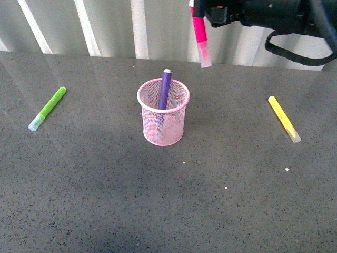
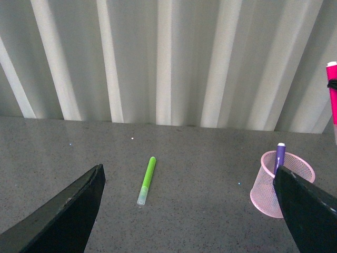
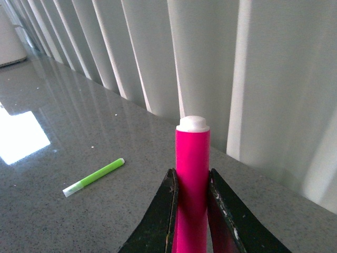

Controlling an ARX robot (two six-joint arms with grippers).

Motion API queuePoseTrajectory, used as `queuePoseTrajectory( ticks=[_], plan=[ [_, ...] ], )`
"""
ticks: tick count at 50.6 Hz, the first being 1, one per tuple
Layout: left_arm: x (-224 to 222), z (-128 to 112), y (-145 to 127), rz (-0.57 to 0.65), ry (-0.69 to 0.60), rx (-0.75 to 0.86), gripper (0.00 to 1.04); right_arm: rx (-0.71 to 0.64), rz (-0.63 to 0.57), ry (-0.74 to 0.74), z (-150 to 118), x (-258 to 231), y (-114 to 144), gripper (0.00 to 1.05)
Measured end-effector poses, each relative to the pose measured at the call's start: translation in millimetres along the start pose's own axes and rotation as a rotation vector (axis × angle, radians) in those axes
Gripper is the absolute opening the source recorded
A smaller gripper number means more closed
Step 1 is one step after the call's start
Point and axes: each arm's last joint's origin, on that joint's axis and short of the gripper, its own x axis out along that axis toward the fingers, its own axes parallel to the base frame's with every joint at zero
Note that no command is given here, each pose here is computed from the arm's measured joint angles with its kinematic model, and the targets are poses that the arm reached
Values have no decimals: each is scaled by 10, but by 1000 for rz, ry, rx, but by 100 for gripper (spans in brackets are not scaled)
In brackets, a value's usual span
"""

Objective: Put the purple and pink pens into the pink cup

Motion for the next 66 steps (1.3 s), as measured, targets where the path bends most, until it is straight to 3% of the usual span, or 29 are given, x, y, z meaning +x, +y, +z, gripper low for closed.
queuePoseTrajectory(
  ticks=[15,46,62,66],
  plan=[
    [0,0,0,0,0,0,98,19,22,64,-262,337,68,11],
    [0,0,0,0,0,0,98,89,49,113,-537,518,222,11],
    [0,0,0,0,0,0,98,91,47,117,-560,521,220,77],
    [0,0,0,0,0,0,98,91,45,116,-560,520,218,90]
  ],
)
